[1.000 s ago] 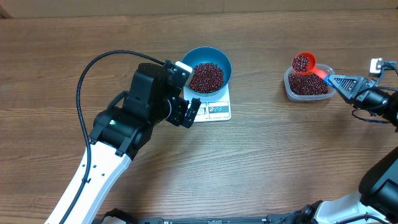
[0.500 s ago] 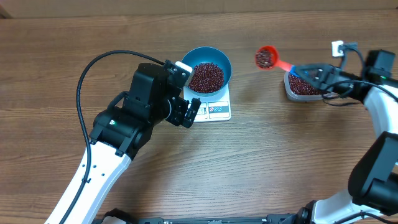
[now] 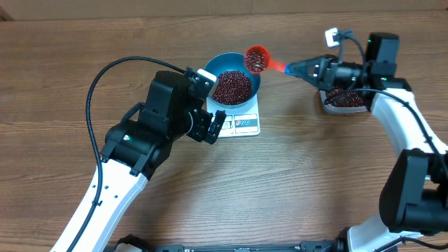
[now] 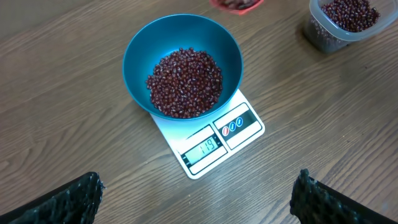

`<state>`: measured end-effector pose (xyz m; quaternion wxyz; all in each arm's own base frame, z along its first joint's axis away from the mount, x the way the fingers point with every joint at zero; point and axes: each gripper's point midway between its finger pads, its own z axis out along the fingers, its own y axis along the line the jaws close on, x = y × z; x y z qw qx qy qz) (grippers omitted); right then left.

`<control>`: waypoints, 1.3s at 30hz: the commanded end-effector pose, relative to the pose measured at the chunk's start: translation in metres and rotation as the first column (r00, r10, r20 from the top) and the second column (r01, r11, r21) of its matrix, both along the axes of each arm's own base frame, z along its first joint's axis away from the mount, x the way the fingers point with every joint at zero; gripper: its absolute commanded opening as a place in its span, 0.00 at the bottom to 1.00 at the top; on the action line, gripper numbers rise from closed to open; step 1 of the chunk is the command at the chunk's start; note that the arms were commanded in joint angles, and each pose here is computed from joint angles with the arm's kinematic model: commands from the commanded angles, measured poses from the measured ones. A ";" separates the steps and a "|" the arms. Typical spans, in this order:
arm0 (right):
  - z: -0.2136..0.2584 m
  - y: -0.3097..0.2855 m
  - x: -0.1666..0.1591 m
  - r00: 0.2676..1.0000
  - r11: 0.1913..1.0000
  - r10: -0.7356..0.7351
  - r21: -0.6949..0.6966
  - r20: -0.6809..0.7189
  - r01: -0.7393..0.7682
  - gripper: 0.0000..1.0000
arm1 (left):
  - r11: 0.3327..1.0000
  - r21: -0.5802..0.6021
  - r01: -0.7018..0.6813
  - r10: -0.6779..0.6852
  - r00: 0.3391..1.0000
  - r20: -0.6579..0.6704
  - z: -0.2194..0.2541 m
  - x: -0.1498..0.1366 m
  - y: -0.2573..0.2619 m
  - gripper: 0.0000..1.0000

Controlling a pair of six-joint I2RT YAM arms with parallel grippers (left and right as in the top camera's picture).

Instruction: Scoop item into bowl and weigh 150g on scale

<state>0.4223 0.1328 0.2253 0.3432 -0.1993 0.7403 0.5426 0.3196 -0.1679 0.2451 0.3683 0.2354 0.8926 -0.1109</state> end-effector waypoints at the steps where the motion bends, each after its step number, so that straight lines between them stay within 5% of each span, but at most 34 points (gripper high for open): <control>1: -0.010 0.013 0.011 0.998 0.995 -0.040 -0.086 0.048 0.044 0.04 | 1.000 0.010 0.012 -0.012 1.000 -0.007 -0.004 0.000 0.000 1.00; 13: -0.034 0.057 0.021 0.897 0.918 0.103 -0.388 0.431 0.081 0.04 | 1.000 0.010 0.012 -0.012 1.000 -0.006 -0.004 0.000 0.000 1.00; 39: -0.050 0.051 0.032 0.676 0.767 0.357 -0.615 0.645 0.183 0.04 | 1.000 0.010 0.012 -0.012 1.000 -0.006 -0.004 0.000 0.000 1.00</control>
